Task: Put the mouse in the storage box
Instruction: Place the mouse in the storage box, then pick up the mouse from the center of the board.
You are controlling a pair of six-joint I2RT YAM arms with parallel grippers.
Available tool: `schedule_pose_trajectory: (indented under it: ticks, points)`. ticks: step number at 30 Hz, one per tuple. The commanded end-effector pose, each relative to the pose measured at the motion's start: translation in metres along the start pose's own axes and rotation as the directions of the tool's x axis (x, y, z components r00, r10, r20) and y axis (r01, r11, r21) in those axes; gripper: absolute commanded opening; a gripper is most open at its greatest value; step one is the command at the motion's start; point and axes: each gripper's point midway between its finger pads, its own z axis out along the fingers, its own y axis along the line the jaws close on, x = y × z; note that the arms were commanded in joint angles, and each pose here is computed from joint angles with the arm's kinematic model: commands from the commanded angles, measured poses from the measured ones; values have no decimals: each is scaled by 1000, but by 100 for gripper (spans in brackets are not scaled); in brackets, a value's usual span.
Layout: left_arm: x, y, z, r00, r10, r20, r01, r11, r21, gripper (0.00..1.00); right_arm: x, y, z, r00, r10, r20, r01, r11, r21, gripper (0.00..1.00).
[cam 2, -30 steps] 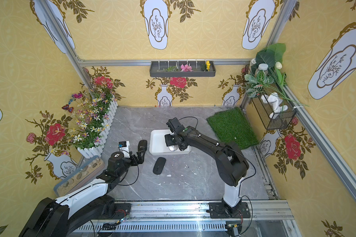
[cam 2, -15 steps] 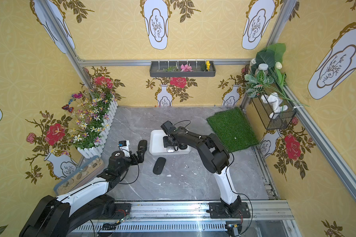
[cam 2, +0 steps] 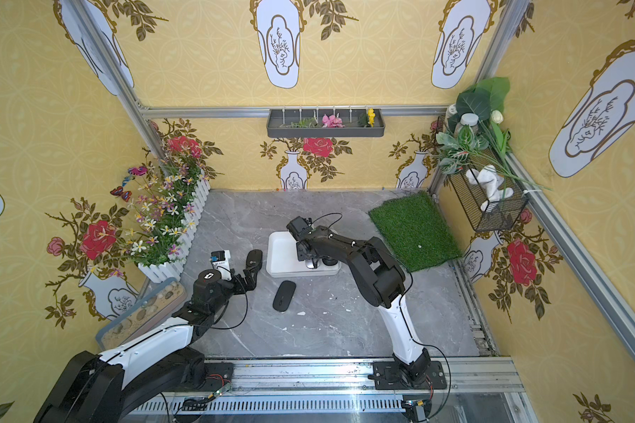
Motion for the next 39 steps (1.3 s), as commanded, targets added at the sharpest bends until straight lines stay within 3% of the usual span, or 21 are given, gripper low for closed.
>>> schedule_pose_trajectory:
  ticks: [1, 5, 8, 11, 14, 17, 20, 24, 26, 30, 34, 39]
  points:
    - [-2, 4, 0, 1000, -7, 13, 7, 1000, -23, 100, -7, -11, -10, 999, 13, 33, -15, 999, 48, 69]
    - [-6, 8, -7, 999, -17, 35, 19, 999, -42, 100, -18, -9, -37, 998, 42, 45, -42, 999, -14, 74]
    - [-10, 6, -16, 998, -35, 56, 36, 999, -31, 100, -27, -10, -77, 994, 38, 98, -31, 997, -76, 78]
    - [-14, 2, -22, 996, -85, 37, 86, 996, -25, 99, -29, -19, -121, 979, 27, 202, 0, 991, -133, 83]
    - [-12, -15, -28, 998, -49, -27, 46, 996, -78, 97, -20, -42, -150, 949, 9, 316, 41, 988, -148, 87]
    - [-1, -39, -29, 990, 13, -139, -28, 994, -108, 97, -2, -75, -153, 920, -45, 390, 74, 996, -58, 91]
    - [29, -56, -26, 952, 75, -295, -122, 982, -144, 97, 19, -104, -146, 930, -116, 349, 89, 992, 93, 92]
    - [69, -61, -24, 854, 116, -507, -257, 942, -218, 94, 42, -84, -131, 912, -229, 341, 211, 973, 92, 94]
    - [78, -73, -20, 828, 147, -540, -299, 932, -204, 93, 49, -69, -134, 889, -259, 378, 250, 966, 73, 94]
    - [82, -91, -17, 835, 132, -535, -266, 947, -181, 91, 52, -45, -152, 847, -195, 495, 267, 961, -78, 95]
    - [94, -90, -13, 818, 131, -560, -269, 948, -171, 90, 63, -24, -170, 764, -218, 608, 406, 894, -189, 99]
    - [108, -95, -7, 782, 159, -602, -290, 949, -125, 92, 85, -22, -160, 737, -308, 602, 501, 846, -180, 100]
